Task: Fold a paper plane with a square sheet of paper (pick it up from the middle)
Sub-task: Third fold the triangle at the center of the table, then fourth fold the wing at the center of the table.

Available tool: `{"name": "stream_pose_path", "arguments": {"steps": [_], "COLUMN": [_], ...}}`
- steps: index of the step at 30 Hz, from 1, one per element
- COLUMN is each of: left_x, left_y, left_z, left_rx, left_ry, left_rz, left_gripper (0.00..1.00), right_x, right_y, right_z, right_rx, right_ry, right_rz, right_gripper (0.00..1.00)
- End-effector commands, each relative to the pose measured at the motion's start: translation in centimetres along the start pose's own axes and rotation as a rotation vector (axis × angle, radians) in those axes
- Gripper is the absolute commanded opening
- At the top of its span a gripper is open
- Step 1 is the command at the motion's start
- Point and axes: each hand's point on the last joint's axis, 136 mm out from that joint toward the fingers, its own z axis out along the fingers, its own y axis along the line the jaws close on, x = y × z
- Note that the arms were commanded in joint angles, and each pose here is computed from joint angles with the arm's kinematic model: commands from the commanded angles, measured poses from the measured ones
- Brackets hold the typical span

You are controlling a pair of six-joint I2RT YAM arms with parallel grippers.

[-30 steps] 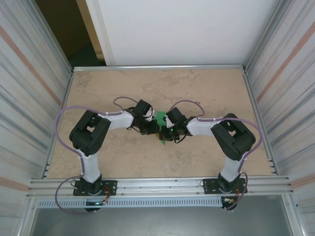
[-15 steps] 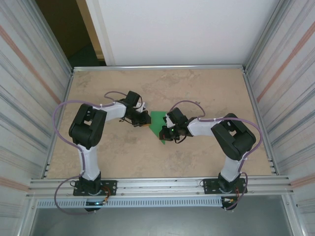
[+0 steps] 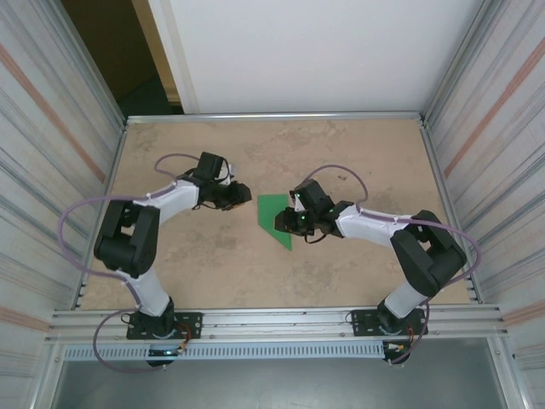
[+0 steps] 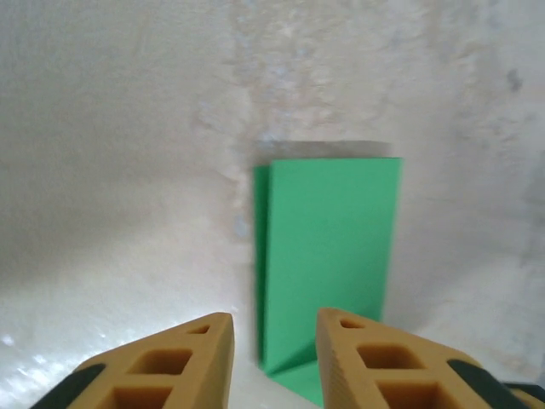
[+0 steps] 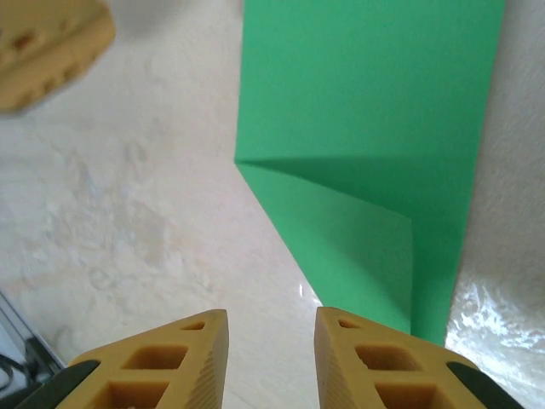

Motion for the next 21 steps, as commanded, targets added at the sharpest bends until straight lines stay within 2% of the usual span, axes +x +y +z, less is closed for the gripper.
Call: {"name": "stream_pose_path", "arguments": {"steps": [1,7,14,21], "left_x": [1.3,4.7,6.9,8.0], "left_y": [-1.4,-2.5,-2.2,-1.1], "left_z": [-0.2,1.1,2.7,3.3], "left_rx": [0.119,0.201,0.187,0.141], "left_ry": [-0.011,0.041,0.094,0.117], "left_rz": [-0.088,-0.151,-0.185,-0.219], "left_gripper": [0.37,0.46,0.48,0.49], "right_x": [0.1,-0.6,-0.6,-0.1], "right_y": [-0.9,-2.4,-4.1,-5.1], "right_z": [0.6,1.8,3.1,3.5], "right_rx": [0.024,0.071,0.108,0.126], "right_ry": [-0.040,-0.034,-0.011,-0.001], "right_rz": [0.090,0.118,0.147,0.161], "right_gripper": [0.29,0.29,0.23,0.21]}}
